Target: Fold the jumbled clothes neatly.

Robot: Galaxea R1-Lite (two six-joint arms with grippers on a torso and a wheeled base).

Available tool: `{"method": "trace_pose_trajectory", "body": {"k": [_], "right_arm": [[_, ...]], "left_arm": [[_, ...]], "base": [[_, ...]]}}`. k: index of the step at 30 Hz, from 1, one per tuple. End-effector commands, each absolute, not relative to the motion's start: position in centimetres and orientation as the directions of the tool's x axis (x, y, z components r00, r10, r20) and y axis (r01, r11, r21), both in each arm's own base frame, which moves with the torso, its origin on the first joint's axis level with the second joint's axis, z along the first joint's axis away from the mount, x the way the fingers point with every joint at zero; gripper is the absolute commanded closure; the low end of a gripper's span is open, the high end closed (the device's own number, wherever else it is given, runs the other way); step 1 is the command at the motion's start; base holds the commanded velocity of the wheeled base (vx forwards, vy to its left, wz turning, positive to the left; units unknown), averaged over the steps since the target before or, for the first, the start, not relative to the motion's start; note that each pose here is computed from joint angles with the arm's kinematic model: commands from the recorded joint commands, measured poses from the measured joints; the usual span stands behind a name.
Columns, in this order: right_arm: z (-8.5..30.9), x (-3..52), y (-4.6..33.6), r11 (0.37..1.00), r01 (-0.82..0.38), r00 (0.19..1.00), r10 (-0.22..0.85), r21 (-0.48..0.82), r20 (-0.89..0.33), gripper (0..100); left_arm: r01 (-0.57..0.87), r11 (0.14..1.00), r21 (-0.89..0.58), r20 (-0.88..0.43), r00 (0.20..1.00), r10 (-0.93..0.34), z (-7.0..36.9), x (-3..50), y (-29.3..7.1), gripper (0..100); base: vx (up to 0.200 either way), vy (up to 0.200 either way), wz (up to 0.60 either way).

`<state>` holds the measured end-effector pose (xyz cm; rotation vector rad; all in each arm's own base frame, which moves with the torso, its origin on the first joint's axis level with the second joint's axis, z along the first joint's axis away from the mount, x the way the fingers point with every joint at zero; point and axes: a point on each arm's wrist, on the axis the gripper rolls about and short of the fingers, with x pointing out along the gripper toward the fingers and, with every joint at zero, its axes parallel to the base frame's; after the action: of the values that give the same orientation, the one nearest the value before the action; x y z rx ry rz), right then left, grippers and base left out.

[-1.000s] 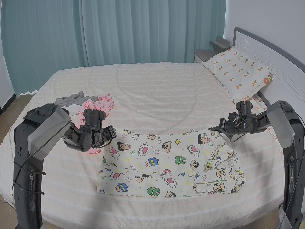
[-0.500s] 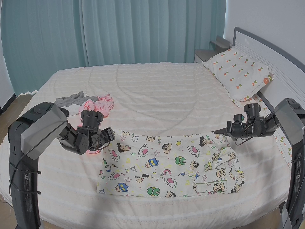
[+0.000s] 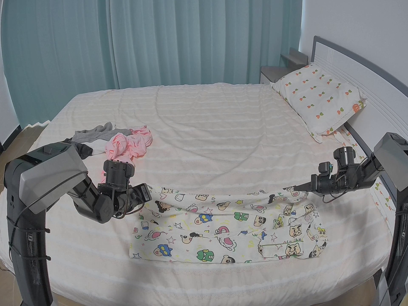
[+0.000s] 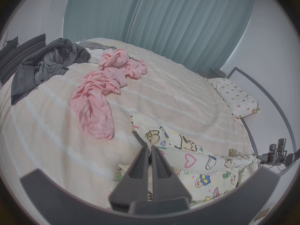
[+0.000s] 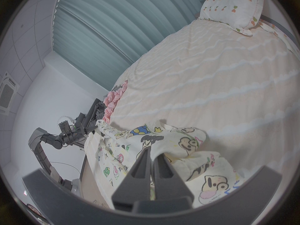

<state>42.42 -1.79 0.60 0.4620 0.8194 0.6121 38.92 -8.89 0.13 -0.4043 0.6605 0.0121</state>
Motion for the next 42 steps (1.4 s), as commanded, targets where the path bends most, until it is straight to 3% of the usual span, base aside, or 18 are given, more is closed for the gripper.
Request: {"method": "trace_pose_trajectory", "body": {"k": [1,14,25,38,39,40,41,42], "right_arm": [[0.5,41.7,-1.9,0.739,-0.331,0.521,0.661,0.586,-0.540,100],[-1.7,39.3,-2.4,0.763,-0.370,0.473,0.646,0.530,-0.600,100],[-2.3,37.9,-2.9,0.775,-0.340,0.427,0.632,0.532,-0.647,100],[-3.3,37.1,-3.1,0.799,-0.313,0.400,0.601,0.513,-0.692,100],[-3.3,37.1,-3.1,0.799,-0.313,0.400,0.601,0.513,-0.692,100],[-3.4,37.0,-3.0,0.801,-0.311,0.399,0.599,0.512,-0.695,100],[-3.3,37.0,-3.1,0.804,-0.308,0.401,0.594,0.508,-0.697,0],[-3.2,36.9,-3.1,0.805,-0.309,0.403,0.593,0.507,-0.697,0]], "left_arm": [[-0.128,0.926,-0.356,-0.613,0.780,-0.127,-0.4,37.5,-9.2,100],[-0.131,0.928,-0.349,-0.631,0.765,-0.129,-1.8,35.2,-8.8,100],[-0.106,0.933,-0.344,-0.706,0.684,-0.183,-3.5,32.4,-9.2,100],[-0.111,0.937,-0.332,-0.734,0.655,-0.182,-4.5,31.8,-9.3,100],[-0.111,0.937,-0.332,-0.734,0.655,-0.182,-4.5,31.8,-9.3,0],[-0.110,0.938,-0.329,-0.738,0.650,-0.182,-4.6,31.8,-9.3,0],[-0.112,0.939,-0.326,-0.741,0.647,-0.180,-4.7,31.7,-9.3,0],[-0.114,0.939,-0.324,-0.743,0.645,-0.178,-4.7,31.6,-9.2,0]], "base": [[0.000,0.000,0.00],[0.000,0.000,0.00],[0.000,0.000,0.00],[0.000,0.000,0.00],[0.000,0.000,0.00],[0.000,0.000,0.00],[0.000,0.000,0.00],[0.000,0.000,0.00]]}}
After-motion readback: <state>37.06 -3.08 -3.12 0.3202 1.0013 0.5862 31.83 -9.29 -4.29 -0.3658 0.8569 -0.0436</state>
